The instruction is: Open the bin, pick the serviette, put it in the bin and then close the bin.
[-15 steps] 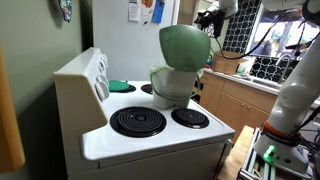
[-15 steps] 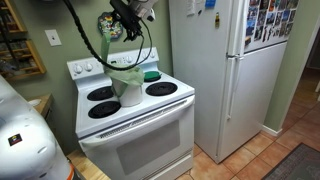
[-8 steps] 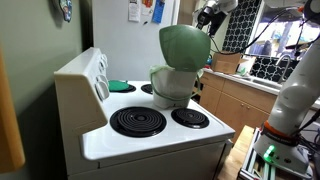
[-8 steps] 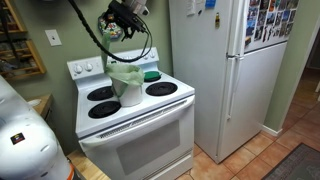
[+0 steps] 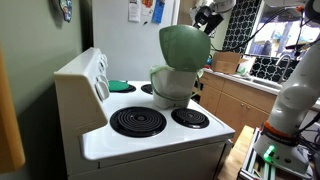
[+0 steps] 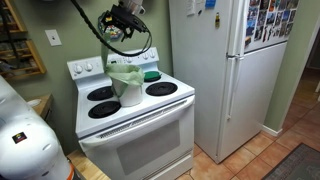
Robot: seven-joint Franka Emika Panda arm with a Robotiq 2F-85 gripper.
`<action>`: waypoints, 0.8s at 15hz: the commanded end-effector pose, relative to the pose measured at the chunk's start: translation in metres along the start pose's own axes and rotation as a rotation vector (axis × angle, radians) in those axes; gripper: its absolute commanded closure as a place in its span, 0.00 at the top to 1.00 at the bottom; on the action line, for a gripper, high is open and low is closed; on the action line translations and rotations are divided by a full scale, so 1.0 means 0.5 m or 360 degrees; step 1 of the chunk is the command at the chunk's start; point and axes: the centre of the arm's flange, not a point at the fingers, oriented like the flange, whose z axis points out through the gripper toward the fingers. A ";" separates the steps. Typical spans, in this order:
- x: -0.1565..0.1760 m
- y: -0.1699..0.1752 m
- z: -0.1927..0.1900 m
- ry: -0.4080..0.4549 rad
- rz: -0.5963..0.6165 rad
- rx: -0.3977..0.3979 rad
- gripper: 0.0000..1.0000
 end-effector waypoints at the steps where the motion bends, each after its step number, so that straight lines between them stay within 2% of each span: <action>1: -0.010 0.010 0.010 0.0012 -0.0065 -0.0129 1.00; 7: -0.008 0.019 0.013 0.0004 -0.0077 -0.0170 1.00; 12: -0.023 0.061 0.011 -0.0042 -0.0011 -0.0326 1.00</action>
